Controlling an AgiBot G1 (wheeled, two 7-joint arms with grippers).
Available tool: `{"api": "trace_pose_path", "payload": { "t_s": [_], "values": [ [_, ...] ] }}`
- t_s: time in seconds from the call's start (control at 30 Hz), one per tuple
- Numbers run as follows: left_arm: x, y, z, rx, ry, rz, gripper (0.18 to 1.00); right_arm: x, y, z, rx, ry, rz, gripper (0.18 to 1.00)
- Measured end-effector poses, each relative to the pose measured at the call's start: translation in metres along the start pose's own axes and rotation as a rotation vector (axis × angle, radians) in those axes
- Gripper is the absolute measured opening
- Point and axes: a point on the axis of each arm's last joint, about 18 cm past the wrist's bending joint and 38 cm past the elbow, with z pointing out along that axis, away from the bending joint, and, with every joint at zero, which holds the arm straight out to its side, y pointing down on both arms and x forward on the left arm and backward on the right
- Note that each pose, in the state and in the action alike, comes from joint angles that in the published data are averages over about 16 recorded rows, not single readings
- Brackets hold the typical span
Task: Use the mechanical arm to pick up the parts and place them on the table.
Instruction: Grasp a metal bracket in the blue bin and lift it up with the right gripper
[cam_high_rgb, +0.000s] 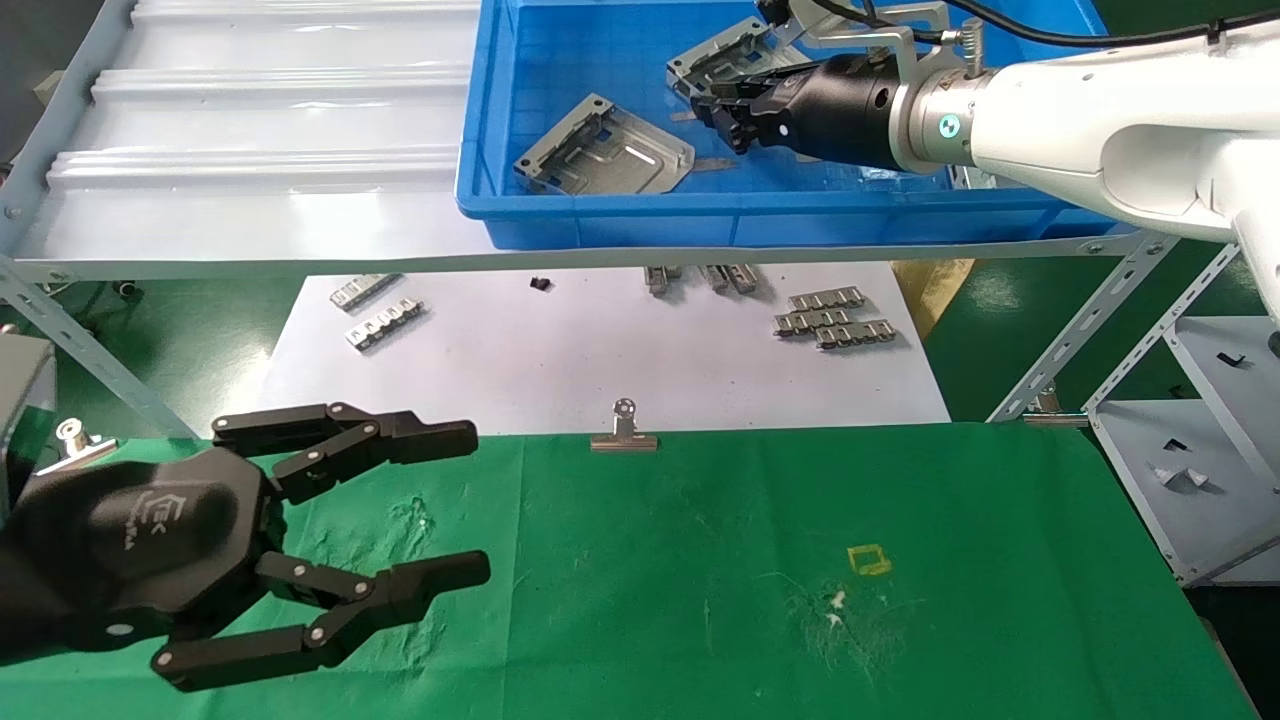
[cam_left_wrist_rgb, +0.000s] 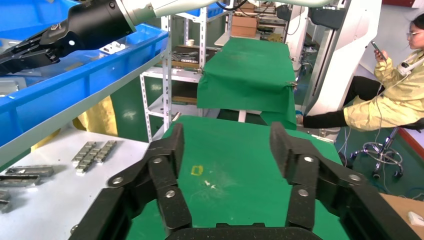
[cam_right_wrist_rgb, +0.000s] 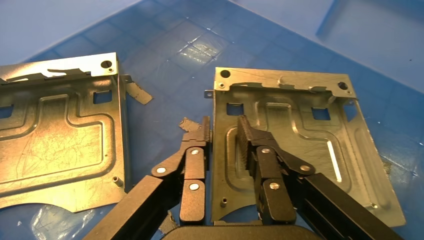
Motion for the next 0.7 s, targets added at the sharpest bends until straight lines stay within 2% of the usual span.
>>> {"api": "trace_pose_path", "payload": {
  "t_s": [0.3,0.43,0.7],
  "values": [
    [0.0,0.0,0.0,0.0,0.0,0.0,0.748,0.001,-0.016,-0.005,0.056,-0.014,-0.025,0.267],
    [0.0,0.0,0.0,0.0,0.0,0.0,0.835,0.001,-0.027,-0.01,0.09,-0.034,-0.042,0.237],
    [0.0,0.0,0.0,0.0,0.0,0.0,0.939,0.002,-0.044,-0.023,0.145,-0.085,-0.075,0.194]
  ]
}}
